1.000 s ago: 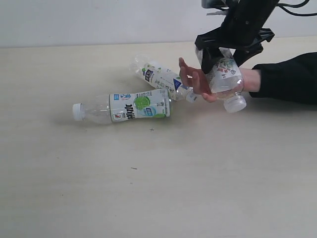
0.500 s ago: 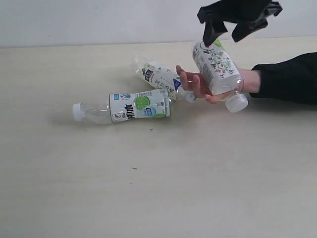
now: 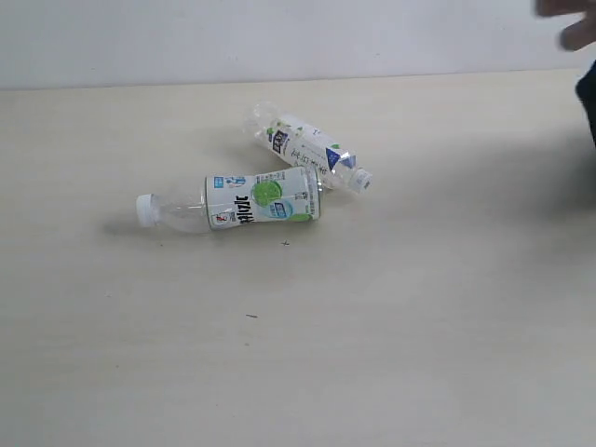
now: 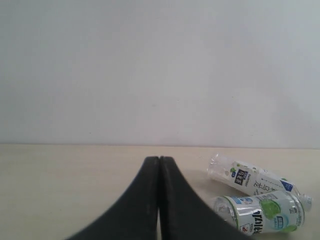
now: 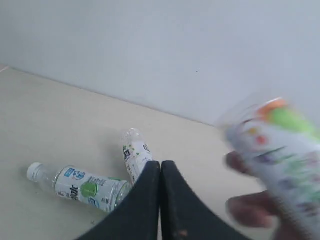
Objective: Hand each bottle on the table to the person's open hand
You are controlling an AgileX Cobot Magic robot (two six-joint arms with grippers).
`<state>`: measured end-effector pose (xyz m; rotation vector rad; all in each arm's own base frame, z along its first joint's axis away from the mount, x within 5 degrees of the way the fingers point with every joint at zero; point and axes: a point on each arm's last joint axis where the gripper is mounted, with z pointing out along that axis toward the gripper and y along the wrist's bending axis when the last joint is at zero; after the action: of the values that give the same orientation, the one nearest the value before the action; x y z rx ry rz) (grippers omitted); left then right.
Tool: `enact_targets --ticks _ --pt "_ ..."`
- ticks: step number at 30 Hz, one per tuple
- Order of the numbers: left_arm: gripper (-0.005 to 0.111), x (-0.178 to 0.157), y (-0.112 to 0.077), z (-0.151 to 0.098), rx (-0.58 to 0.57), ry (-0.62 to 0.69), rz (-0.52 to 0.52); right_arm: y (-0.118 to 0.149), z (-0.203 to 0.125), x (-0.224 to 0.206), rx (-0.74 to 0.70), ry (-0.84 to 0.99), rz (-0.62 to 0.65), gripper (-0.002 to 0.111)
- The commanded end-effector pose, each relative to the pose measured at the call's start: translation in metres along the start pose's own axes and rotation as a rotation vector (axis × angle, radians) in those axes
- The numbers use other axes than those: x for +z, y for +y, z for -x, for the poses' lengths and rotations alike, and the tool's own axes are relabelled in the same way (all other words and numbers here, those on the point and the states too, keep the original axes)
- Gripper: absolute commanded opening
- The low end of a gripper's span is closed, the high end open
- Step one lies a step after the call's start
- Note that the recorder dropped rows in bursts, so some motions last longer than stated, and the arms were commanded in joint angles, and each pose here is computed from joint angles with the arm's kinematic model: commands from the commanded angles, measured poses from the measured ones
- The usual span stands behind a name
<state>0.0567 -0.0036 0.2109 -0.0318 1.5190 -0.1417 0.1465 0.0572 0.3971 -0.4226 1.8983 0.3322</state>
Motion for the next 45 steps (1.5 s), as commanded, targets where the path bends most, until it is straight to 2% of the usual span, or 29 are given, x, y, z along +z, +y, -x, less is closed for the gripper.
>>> enact_targets --ticks 1,9,15,29,45 --pt "0.0 0.0 0.0 0.0 -0.002 -0.007 0.003 0.007 -0.06 -0.033 -0.022 -0.044 -0.024 0.0" --pt "0.0 0.0 0.0 0.0 -0.002 -0.007 0.003 0.01 -0.125 -0.038 -0.044 0.009 -0.038 0.0" --pt "0.0 0.0 0.0 0.0 -0.002 -0.007 0.003 0.012 -0.152 -0.037 -0.025 0.057 -0.018 0.0" --pt "0.0 0.0 0.0 0.0 -0.002 -0.007 0.003 0.017 -0.157 -0.064 -0.056 -0.152 -0.04 0.0" --pt "0.0 0.0 0.0 0.0 -0.002 -0.007 0.003 0.018 -0.157 -0.068 -0.058 -0.177 -0.041 0.0"
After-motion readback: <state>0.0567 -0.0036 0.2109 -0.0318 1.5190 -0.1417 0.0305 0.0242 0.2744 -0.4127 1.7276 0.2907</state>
